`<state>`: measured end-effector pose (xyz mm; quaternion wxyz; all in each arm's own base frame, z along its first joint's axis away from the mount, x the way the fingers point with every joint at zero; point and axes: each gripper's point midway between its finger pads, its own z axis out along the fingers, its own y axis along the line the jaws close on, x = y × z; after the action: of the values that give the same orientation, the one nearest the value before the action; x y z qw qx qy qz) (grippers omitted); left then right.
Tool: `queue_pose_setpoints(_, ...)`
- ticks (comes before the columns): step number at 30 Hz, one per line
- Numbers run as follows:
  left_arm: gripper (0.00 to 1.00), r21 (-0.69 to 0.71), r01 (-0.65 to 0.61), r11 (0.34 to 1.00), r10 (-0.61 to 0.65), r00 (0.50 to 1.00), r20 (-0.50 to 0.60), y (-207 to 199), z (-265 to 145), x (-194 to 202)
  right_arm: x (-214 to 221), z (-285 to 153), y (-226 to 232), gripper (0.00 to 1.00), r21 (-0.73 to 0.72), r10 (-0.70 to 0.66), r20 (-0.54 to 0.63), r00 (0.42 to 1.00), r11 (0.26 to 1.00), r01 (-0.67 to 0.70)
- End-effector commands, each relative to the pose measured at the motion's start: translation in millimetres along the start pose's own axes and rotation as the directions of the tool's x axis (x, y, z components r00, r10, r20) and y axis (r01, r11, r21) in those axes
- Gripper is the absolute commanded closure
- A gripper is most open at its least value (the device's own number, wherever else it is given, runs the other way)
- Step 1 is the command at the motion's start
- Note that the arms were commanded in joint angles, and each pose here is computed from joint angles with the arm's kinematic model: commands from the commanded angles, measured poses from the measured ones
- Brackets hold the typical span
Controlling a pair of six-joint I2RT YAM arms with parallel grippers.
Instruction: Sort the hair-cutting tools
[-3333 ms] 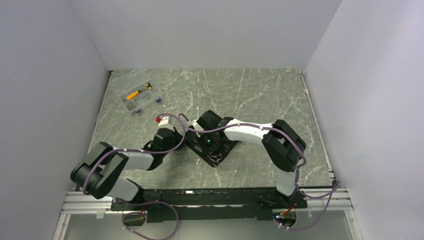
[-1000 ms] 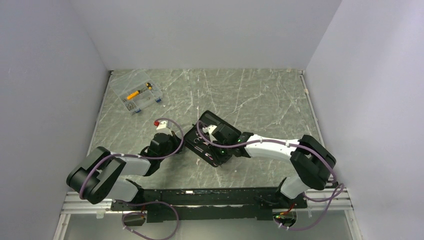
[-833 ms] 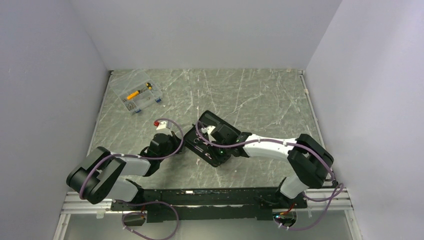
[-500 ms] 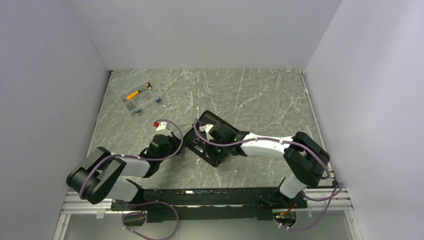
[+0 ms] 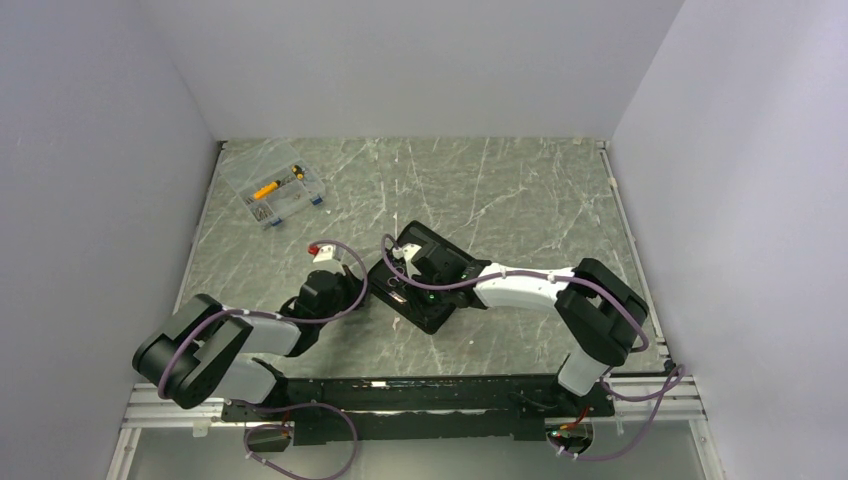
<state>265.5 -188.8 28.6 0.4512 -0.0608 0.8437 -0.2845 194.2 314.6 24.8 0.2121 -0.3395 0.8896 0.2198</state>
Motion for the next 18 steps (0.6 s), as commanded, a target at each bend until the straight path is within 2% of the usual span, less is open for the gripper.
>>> queue_pose_setpoints(1, 1.00, 0.009, -0.033, 0.999, 0.034, 0.991, -0.129, 4, -10, 36, -1, 18, -9, 0.70, 0.023, -0.009, 0.009, 1.000, 1.000, 0.008)
queue_pose_setpoints(18, 1.00, 0.025, -0.053, 0.998, 0.056, 0.989, -0.138, -3, -10, 41, -16, 19, -7, 0.67, -0.013, 0.012, 0.055, 0.998, 1.000, -0.011)
